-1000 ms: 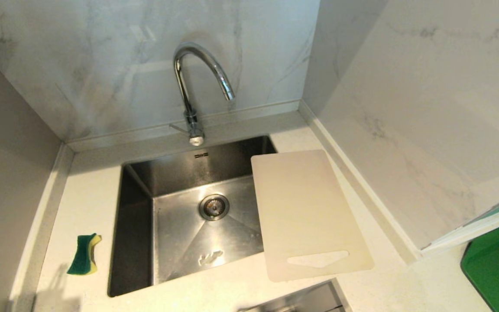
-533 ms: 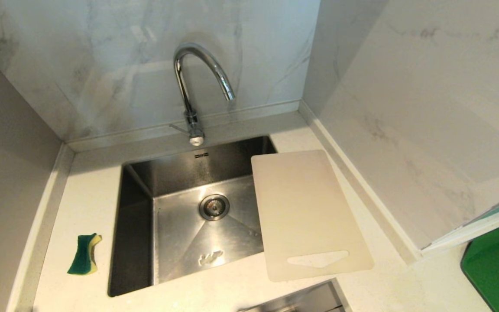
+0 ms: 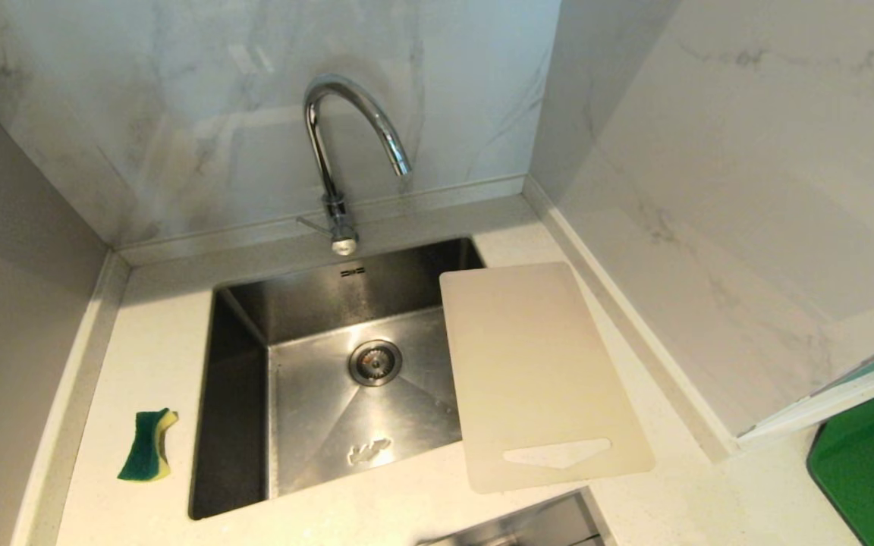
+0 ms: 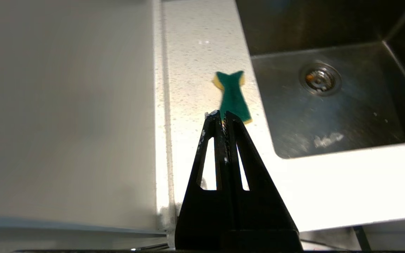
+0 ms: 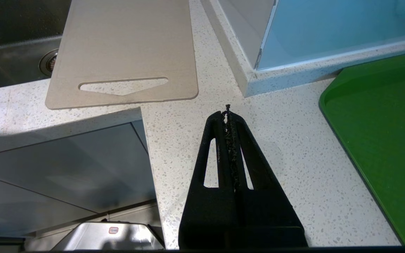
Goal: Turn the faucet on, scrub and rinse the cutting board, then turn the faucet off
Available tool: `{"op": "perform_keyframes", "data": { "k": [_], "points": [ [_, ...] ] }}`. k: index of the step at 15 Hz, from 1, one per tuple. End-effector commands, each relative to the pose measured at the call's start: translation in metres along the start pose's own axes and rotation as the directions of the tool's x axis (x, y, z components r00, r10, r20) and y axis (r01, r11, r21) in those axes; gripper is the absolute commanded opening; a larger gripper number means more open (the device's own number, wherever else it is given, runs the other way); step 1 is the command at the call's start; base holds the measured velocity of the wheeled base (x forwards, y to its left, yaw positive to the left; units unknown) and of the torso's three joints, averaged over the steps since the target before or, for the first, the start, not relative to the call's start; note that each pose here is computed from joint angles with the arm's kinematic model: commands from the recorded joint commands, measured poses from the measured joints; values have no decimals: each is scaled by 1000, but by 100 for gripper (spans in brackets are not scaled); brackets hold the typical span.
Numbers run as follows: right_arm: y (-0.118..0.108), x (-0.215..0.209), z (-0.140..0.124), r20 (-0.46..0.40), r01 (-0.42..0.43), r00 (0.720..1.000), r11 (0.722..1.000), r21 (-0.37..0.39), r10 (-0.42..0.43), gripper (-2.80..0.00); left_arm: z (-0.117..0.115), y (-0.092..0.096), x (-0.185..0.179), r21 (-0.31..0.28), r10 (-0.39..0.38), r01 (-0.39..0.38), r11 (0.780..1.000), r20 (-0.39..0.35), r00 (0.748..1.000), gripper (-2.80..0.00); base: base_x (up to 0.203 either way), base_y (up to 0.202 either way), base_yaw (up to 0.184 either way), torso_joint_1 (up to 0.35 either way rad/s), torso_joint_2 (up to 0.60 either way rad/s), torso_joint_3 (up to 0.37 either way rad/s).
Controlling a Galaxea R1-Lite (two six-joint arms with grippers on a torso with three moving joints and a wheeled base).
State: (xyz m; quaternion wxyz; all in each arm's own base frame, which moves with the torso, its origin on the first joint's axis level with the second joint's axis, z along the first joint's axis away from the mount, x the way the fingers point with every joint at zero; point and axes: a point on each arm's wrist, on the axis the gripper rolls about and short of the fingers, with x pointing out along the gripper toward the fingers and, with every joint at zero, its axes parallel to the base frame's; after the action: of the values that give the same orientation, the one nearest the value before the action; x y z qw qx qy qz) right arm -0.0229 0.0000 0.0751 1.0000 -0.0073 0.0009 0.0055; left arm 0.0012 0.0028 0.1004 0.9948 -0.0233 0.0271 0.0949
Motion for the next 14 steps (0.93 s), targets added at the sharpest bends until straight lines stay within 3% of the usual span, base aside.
{"op": "perform_keyframes", "data": {
  "k": [1, 3, 4, 7, 10, 14],
  "points": [
    [0, 0, 0, -1, -1, 1000, 1000, -1, 1, -280, -1, -1, -1, 21, -65, 65, 998, 0, 998, -280, 0, 0, 0, 0, 0, 0],
    [0, 0, 0, -1, -3, 1000, 1000, -1, 3, -280, -9, 0, -6, 62, -145, 146, 987, -19, 989, -280, 0, 0, 0, 0, 0, 0],
    [0, 0, 0, -1, -2, 1000, 1000, -1, 2, -280, -11, 1, -7, 72, -146, 148, 986, -28, 989, -280, 0, 0, 0, 0, 0, 0],
    [0, 0, 0, -1, -1, 1000, 1000, -1, 1, -280, -19, 2, -18, 81, -172, 168, 983, 49, 984, -280, 0, 0, 0, 0, 0, 0],
    [0, 0, 0, 1, -1, 1000, 1000, 1, 1, -280, -28, 3, -22, 95, -191, 187, 978, 34, 981, -280, 0, 0, 0, 0, 0, 0],
    [0, 0, 0, 1, 5, 1000, 1000, 27, -5, -280, -28, 3, -22, 46, -191, 189, 981, 36, 981, -280, 0, 0, 0, 0, 0, 0]
  ]
}}
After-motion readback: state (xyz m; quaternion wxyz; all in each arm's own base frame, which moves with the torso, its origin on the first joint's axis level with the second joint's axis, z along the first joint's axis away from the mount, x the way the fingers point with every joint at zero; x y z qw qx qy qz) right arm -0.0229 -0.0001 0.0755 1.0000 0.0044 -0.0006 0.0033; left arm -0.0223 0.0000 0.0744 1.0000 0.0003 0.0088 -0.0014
